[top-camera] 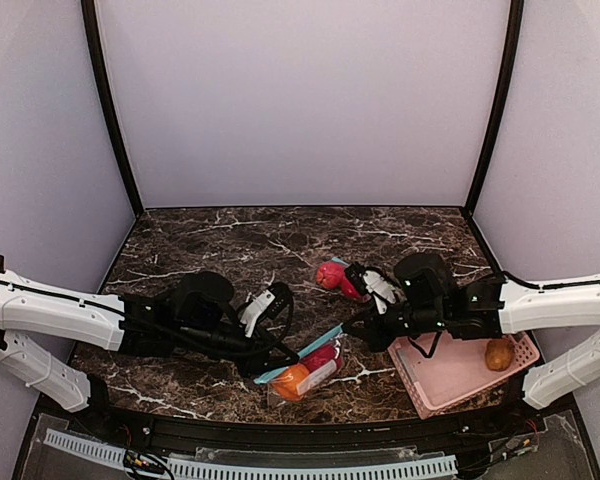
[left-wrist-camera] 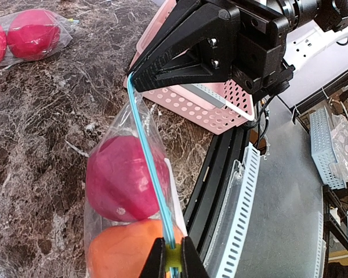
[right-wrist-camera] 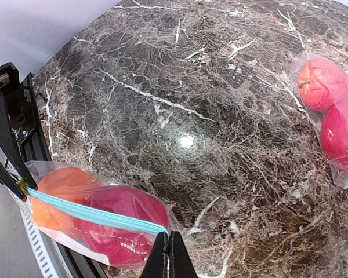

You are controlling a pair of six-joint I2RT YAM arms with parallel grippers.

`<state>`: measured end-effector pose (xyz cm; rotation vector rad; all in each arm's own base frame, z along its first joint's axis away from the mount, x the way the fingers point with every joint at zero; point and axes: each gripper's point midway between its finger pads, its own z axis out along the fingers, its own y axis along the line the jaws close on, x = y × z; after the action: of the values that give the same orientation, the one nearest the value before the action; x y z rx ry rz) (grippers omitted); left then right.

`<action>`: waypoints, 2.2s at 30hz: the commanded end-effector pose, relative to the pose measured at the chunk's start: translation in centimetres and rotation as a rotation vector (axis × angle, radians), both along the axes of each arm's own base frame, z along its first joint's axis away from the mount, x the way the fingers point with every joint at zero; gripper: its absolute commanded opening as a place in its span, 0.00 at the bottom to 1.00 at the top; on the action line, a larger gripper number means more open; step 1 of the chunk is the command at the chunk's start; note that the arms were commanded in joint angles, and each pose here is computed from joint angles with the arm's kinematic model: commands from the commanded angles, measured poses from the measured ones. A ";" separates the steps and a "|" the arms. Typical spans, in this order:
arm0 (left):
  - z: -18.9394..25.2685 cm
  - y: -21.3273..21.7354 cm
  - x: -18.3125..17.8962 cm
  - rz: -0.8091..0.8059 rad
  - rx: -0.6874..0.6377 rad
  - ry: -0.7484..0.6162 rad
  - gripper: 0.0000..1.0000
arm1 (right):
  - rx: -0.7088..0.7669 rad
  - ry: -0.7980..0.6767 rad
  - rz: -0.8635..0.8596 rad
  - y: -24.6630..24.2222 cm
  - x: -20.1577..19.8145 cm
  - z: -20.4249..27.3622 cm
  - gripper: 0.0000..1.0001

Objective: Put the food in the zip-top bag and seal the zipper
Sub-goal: Zip the zipper of the food storage bag, then place the zipper food storage bag at the center of the board.

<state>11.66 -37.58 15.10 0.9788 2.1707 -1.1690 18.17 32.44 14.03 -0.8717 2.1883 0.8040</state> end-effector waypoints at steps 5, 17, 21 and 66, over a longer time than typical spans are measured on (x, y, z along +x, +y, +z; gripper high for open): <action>-1.7 1.4 -1.8 -0.054 0.061 0.051 0.01 | -0.098 -0.039 -0.188 -3.8 3.3 -0.7 0.00; -1.8 1.8 -1.7 -0.045 0.066 0.050 0.01 | -0.103 -0.050 -0.224 -5.2 3.7 -0.2 0.00; -1.9 1.6 -1.7 -0.050 0.066 0.053 0.01 | -0.056 -0.073 -0.191 -4.8 3.3 0.8 0.00; -5.5 2.6 5.5 0.170 0.074 0.205 0.01 | -0.123 0.028 -0.422 -6.7 6.3 -1.6 0.00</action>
<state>16.75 -35.36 11.53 0.7256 2.3340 -1.1510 21.39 27.18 12.20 -0.6183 2.3463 0.6020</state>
